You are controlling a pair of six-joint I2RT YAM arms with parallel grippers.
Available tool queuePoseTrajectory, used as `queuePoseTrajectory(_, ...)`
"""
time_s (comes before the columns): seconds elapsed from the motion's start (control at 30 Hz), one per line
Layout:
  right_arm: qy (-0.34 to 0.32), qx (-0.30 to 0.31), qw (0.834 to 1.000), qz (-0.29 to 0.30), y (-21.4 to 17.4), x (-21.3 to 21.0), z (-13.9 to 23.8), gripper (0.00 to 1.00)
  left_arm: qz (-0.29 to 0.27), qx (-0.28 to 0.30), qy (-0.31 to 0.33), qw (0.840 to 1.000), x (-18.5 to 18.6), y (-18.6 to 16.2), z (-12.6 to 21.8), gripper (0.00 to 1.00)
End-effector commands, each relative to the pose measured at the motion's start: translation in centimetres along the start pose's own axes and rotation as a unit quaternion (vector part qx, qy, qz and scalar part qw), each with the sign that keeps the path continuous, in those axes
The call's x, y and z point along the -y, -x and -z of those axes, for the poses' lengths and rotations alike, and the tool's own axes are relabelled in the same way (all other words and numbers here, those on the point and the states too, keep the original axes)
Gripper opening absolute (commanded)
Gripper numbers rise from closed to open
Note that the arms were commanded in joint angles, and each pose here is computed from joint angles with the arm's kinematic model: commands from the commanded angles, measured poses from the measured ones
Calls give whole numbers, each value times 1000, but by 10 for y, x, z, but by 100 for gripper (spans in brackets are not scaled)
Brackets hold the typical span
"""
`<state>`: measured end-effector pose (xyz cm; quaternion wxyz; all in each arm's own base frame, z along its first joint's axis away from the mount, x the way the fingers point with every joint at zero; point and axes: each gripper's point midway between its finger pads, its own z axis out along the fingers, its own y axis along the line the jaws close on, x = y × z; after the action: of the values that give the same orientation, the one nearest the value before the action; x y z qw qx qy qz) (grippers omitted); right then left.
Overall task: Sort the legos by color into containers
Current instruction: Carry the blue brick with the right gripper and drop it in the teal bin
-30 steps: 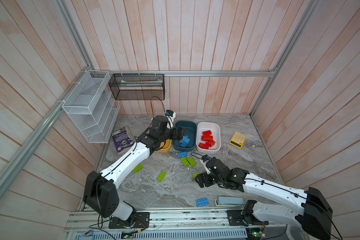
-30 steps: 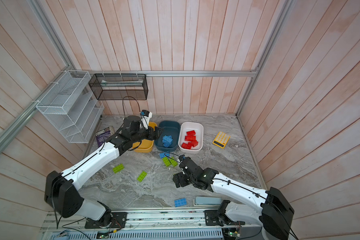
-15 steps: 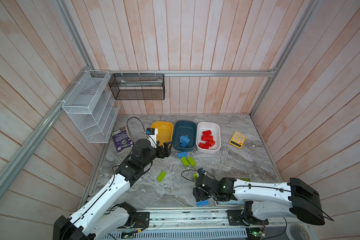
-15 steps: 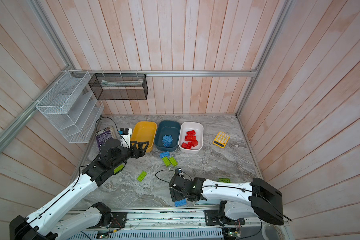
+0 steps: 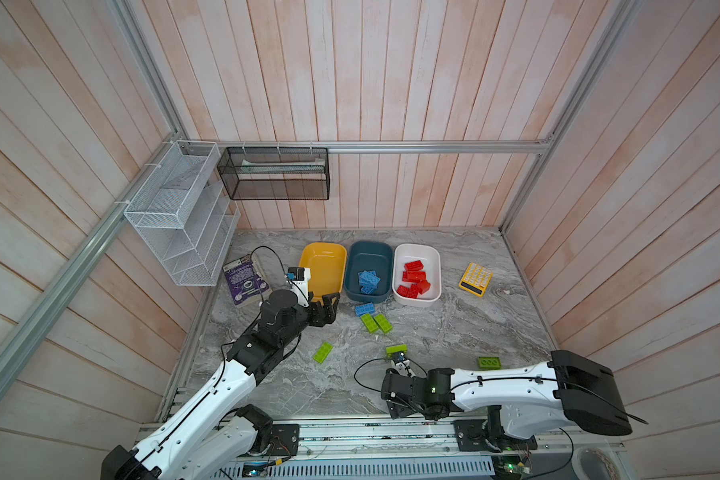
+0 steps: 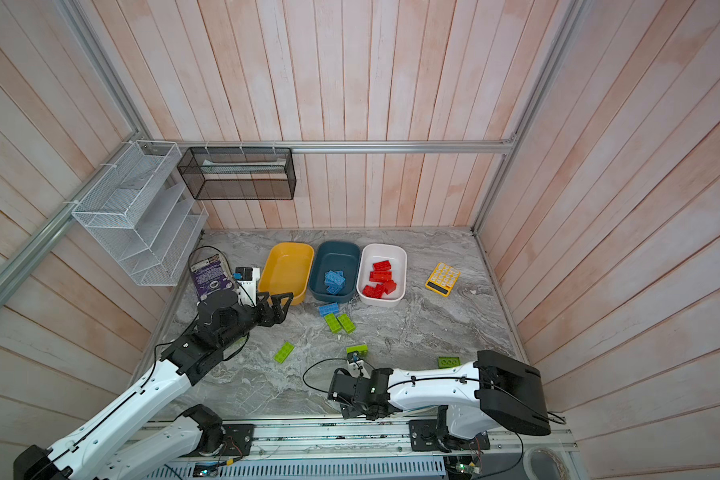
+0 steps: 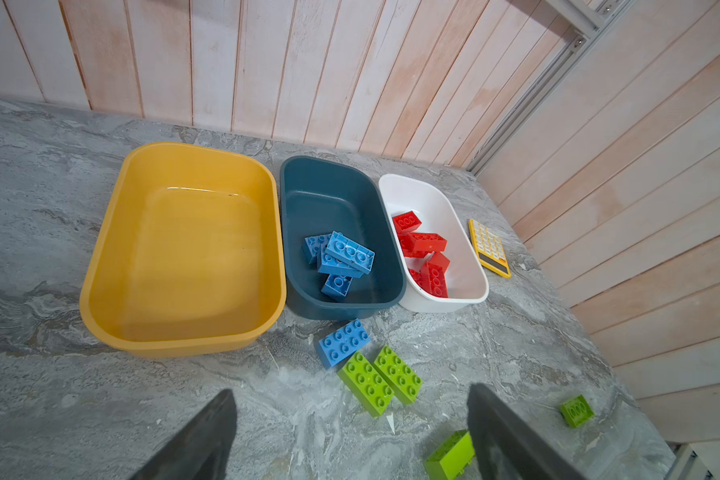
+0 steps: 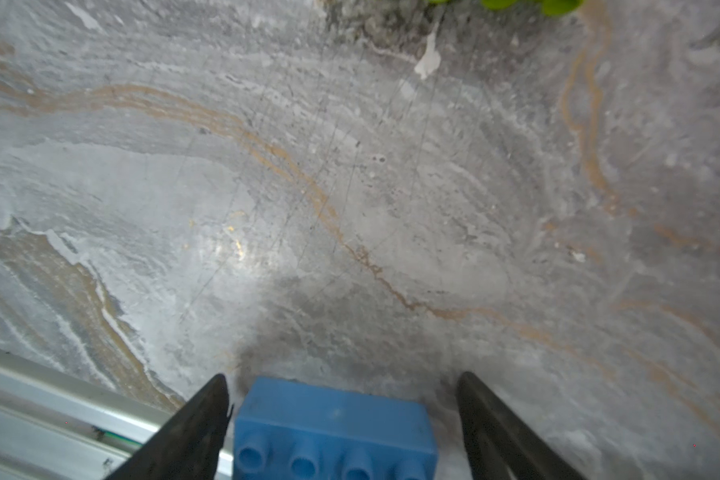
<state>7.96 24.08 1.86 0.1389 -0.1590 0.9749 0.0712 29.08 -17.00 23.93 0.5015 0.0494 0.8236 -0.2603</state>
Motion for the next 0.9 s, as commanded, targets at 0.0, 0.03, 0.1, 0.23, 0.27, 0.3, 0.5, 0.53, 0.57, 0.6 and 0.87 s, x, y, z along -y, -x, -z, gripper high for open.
queuePoseTrajectory(0.0, -24, -22, 999, -9, -12, 5, -5, 83, -2, 12, -1, 1000, 0, 2, 3, 88)
queuePoseTrajectory(0.03, -26, -22, 999, -8, -12, 5, -5, 81, -2, 12, -1, 1000, 0, 2, 3, 88)
queuePoseTrajectory(0.1, -29, -20, 999, -8, -11, 5, -5, 77, -2, 12, 0, 1000, 0, 2, 3, 88)
queuePoseTrajectory(0.23, -26, -13, 1000, -11, -8, 5, -2, 64, -1, 10, 0, 1000, 0, 1, 3, 88)
queuePoseTrajectory(0.27, -23, -9, 1000, -12, -6, 4, -1, 60, 0, 9, 0, 1000, -1, 0, 3, 88)
queuePoseTrajectory(0.3, -21, -5, 1000, -12, -4, 2, 1, 59, 0, 8, 0, 1000, -1, -1, 3, 88)
queuePoseTrajectory(0.5, -11, 12, 1000, 3, 17, -8, 14, 53, 4, 4, 1, 1000, -2, -3, 4, 88)
queuePoseTrajectory(0.53, -8, 15, 1000, 3, 22, -9, 16, 53, 5, 2, 2, 1000, -2, -4, 4, 88)
queuePoseTrajectory(0.57, -2, 20, 1000, 4, 31, -10, 20, 53, 7, 1, 3, 1000, -3, -5, 6, 88)
queuePoseTrajectory(0.6, 4, 28, 1000, 3, 42, -10, 25, 53, 9, 0, 2, 1000, -2, -5, 8, 88)
queuePoseTrajectory(0.87, 38, 108, 993, 27, 161, -11, 65, 48, 24, 5, 49, 999, -23, -16, 39, 88)
